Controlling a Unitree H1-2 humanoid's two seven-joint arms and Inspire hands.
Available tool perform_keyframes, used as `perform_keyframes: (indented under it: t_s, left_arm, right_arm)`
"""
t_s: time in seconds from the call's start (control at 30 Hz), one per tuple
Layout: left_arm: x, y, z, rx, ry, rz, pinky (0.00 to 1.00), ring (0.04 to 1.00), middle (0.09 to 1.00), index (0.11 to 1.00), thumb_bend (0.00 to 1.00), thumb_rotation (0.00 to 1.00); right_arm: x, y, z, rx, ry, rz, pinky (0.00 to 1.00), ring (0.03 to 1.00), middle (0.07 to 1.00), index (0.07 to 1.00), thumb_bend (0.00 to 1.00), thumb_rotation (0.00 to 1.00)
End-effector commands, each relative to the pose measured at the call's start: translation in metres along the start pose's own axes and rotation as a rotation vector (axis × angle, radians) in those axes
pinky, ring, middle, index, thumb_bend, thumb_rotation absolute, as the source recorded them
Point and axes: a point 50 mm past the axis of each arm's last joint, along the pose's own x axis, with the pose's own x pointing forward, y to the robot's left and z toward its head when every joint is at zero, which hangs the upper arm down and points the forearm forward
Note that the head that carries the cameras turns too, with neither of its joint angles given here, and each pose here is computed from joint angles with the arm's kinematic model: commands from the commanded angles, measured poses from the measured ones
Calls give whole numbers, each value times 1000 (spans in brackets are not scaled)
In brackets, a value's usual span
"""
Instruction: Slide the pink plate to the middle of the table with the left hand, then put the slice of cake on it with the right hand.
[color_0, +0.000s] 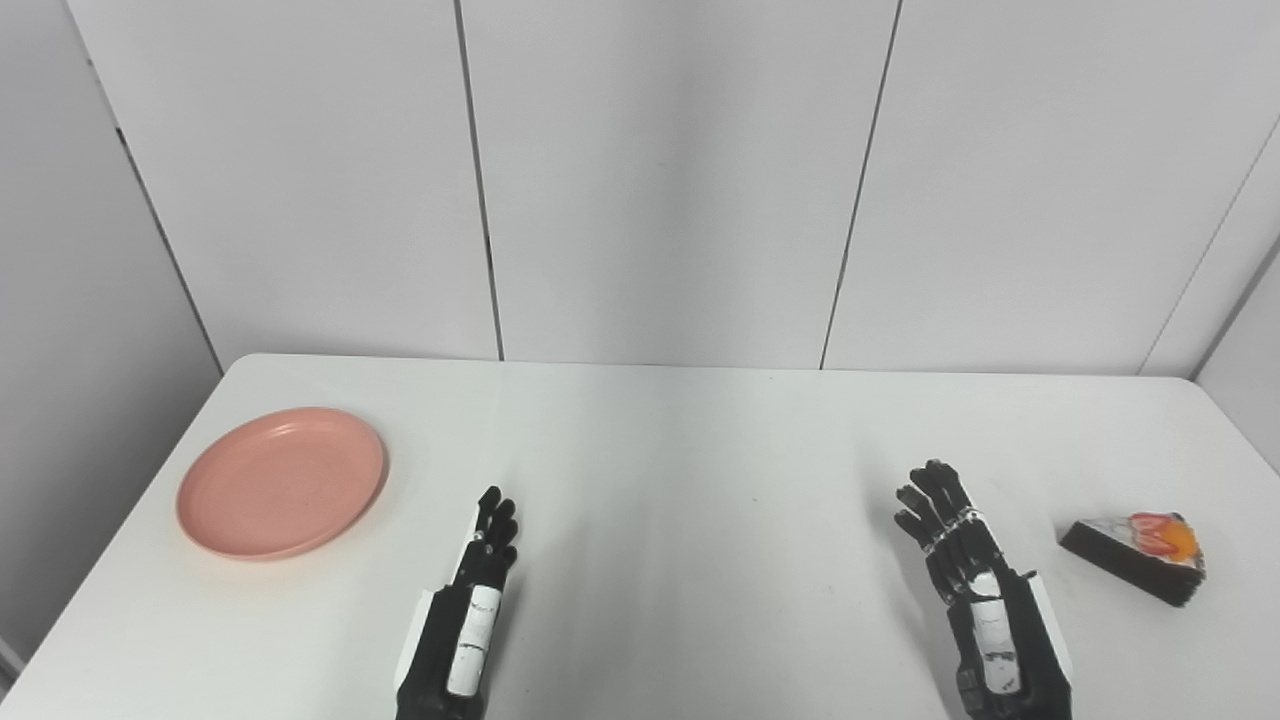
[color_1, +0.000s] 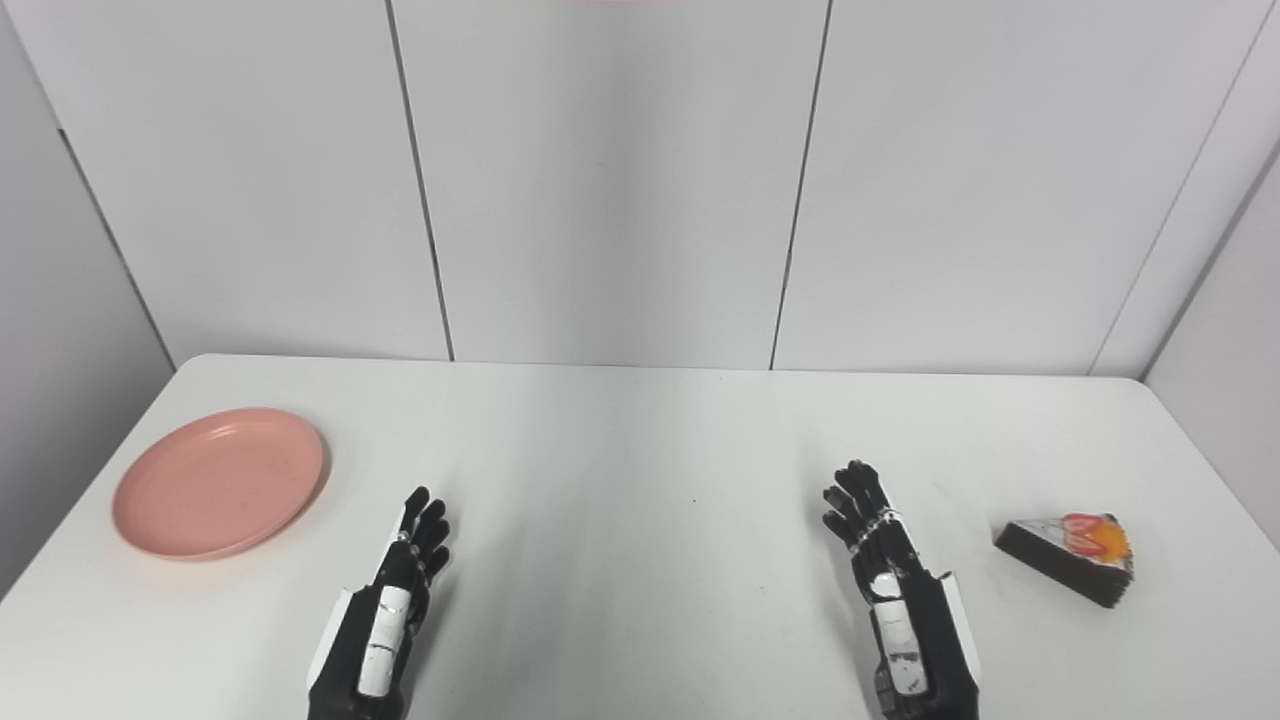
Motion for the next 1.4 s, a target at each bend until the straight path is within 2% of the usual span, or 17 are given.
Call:
perform_keyframes:
  t_s: [0.0,0.13,0.27,0.37,0.57,0.63,0.8,0.87,0.97,1.03,1.1,1.23,1.37]
  left_arm:
    - [7,1,3,-31,-56,17,1000,1000,1000,1000,779,937]
    - [21,8,20,-11,-143,40,1000,1000,1000,1000,790,962]
    - [54,25,60,7,-301,72,1000,986,992,1000,795,974]
    - [81,38,86,11,-389,90,1000,961,965,1000,852,969]
    - [123,71,125,81,-487,114,1000,963,973,1000,908,991]
    - [137,84,133,100,-494,137,1000,967,978,1000,897,994]
    - [165,117,151,39,-410,150,1000,997,999,1000,901,1000]
    - [171,129,154,60,-384,163,1000,1000,1000,1000,899,1000]
    - [181,149,156,65,-348,211,990,962,963,968,921,998]
    - [188,162,156,76,-337,246,914,897,881,919,965,967]
    - [194,176,154,112,-332,277,888,873,863,902,978,959]
    - [202,217,146,240,-317,310,768,785,816,819,976,969]
    - [202,246,145,293,-310,335,775,777,806,808,964,954]
  right_arm:
    - [-44,-9,-37,4,158,-40,899,900,919,917,920,933]
    - [-44,-8,-39,1,157,-41,892,893,913,913,919,933]
    - [-44,-5,-40,10,157,-39,894,890,912,911,915,930]
    - [-44,-2,-41,12,159,-43,888,885,909,906,914,929]
    - [-45,0,-41,15,162,-53,874,876,897,889,910,925]
    - [-45,-1,-41,13,158,-52,872,877,896,888,912,929]
    - [-46,-6,-42,8,159,-56,865,874,892,884,913,930]
    - [-46,-8,-41,8,159,-56,864,872,891,883,909,928]
    - [-48,-12,-41,10,166,-59,864,870,891,883,902,927]
    - [-49,-14,-41,12,170,-62,863,868,892,884,899,927]
    - [-49,-15,-41,11,173,-65,863,866,892,883,899,928]
    - [-50,-16,-41,18,182,-65,864,865,888,870,896,926]
    - [-50,-17,-41,22,185,-66,860,861,885,860,899,919]
